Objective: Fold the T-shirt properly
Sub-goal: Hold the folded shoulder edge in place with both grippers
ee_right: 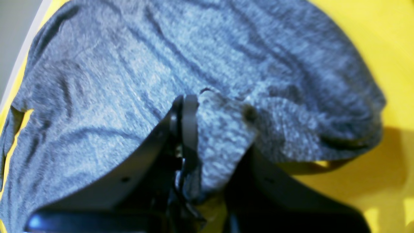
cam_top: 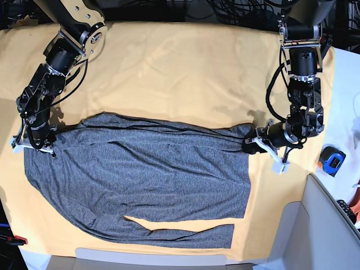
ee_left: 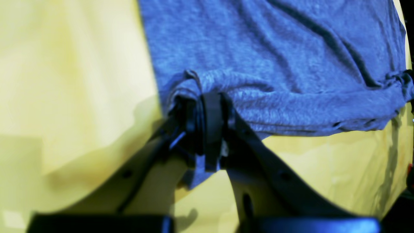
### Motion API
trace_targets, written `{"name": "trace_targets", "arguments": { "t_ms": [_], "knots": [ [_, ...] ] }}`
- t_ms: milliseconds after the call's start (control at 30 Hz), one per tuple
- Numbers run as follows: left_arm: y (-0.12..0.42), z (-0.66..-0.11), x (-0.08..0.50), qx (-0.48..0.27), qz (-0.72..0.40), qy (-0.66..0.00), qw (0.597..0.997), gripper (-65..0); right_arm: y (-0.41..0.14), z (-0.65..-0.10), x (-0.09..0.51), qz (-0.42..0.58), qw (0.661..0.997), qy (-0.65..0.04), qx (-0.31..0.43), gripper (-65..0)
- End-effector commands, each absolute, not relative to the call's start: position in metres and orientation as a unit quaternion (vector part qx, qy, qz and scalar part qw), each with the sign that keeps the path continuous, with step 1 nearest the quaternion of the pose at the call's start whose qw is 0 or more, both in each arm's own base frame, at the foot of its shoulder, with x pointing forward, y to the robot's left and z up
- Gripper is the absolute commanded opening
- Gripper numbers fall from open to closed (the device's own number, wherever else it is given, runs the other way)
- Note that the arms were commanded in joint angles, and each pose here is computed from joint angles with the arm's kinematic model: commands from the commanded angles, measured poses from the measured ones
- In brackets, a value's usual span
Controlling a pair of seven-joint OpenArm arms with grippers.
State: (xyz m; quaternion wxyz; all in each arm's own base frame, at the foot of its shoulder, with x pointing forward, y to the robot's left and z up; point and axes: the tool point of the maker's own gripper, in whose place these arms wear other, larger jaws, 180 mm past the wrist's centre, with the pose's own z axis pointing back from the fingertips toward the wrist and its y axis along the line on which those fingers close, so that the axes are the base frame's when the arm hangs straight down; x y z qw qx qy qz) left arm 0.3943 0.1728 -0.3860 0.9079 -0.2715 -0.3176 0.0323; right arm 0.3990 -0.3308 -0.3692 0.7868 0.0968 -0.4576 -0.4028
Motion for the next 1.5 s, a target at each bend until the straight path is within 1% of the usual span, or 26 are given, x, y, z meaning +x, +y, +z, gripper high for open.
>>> {"name": "trace_targets", "arguments": {
  "t_ms": [0, 133, 267, 533, 567, 600, 633, 667, 733, 767, 800, 833, 867, 933, 967, 1067, 1300, 1367, 1467],
  "knots": [
    [0.182, -0.367, 0.410, -0.268, 0.033, -0.353, 0.896, -65.0, -0.342, -0.346, 0.410, -0.396, 0.772, -0.489, 0.092, -65.0],
    [0.189, -0.369, 0.411, -0.264, 0.043, -0.355, 0.896, -65.0, -0.357, -0.337, 0.409, -0.397, 0.761, -0.508, 0.073, -65.0],
    [0.201, -0.367, 0.412, -0.263, 0.063, -0.364, 0.892, -65.0, -0.365, -0.336, 0.411, -0.398, 0.759, -0.510, 0.069, -65.0],
    [0.198, -0.372, 0.407, -0.264, 0.059, -0.353, 0.896, -64.9, -0.357, -0.358, 0.409, -0.404, 0.774, -0.482, 0.078, -65.0],
    [0.197, -0.372, 0.407, -0.264, 0.058, -0.352, 0.896, -63.7, -0.356, -0.361, 0.409, -0.404, 0.776, -0.477, 0.080, -65.0],
    [0.197, -0.372, 0.407, -0.264, 0.058, -0.352, 0.896, -61.8, -0.355, -0.363, 0.409, -0.405, 0.777, -0.475, 0.080, -63.4],
    [0.198, -0.372, 0.407, -0.263, 0.058, -0.352, 0.896, -59.3, -0.354, -0.365, 0.408, -0.405, 0.778, -0.473, 0.081, -59.9],
    [0.199, -0.373, 0.406, -0.262, 0.058, -0.351, 0.897, -56.0, -0.353, -0.366, 0.408, -0.405, 0.781, -0.468, 0.084, -54.8],
    [0.200, -0.379, 0.400, -0.260, 0.059, -0.344, 0.900, -48.5, -0.350, -0.369, 0.406, -0.403, 0.788, -0.456, 0.090, -42.1],
    [0.200, -0.380, 0.399, -0.259, 0.059, -0.343, 0.901, -45.1, -0.349, -0.368, 0.406, -0.402, 0.789, -0.456, 0.090, -34.3],
    [0.200, -0.380, 0.399, -0.259, 0.059, -0.343, 0.901, -42.9, -0.350, -0.367, 0.406, -0.401, 0.789, -0.456, 0.090, -27.9],
    [0.200, -0.380, 0.399, -0.259, 0.059, -0.343, 0.901, -41.6, -0.353, -0.366, 0.406, -0.401, 0.789, -0.457, 0.088, -21.7],
    [0.200, -0.380, 0.399, -0.260, 0.059, -0.342, 0.901, -41.4, -0.357, -0.363, 0.406, -0.401, 0.788, -0.460, 0.085, -17.0],
    [0.199, -0.383, 0.396, -0.260, 0.056, -0.332, 0.905, -41.4, -0.361, -0.360, 0.406, -0.401, 0.786, -0.463, 0.083, -10.8],
    [0.198, -0.383, 0.395, -0.260, 0.053, -0.328, 0.906, -41.4, -0.362, -0.356, 0.409, -0.404, 0.782, -0.468, 0.086, -8.7],
    [0.197, -0.381, 0.395, -0.261, 0.049, -0.324, 0.908, -41.4, -0.375, -0.342, 0.409, -0.403, 0.773, -0.483, 0.080, -7.8],
    [0.196, -0.382, 0.394, -0.262, 0.047, -0.324, 0.908, -41.4, -0.392, -0.308, 0.408, -0.420, 0.727, -0.528, 0.126, -7.8],
    [0.196, -0.382, 0.394, -0.262, 0.048, -0.323, 0.908, -41.4, -0.399, -0.299, 0.408, -0.422, 0.719, -0.537, 0.131, -7.8],
    [0.196, -0.382, 0.394, -0.262, 0.048, -0.323, 0.908, -41.4, -0.401, -0.298, 0.406, -0.423, 0.716, -0.538, 0.136, -7.8]
  ]
}}
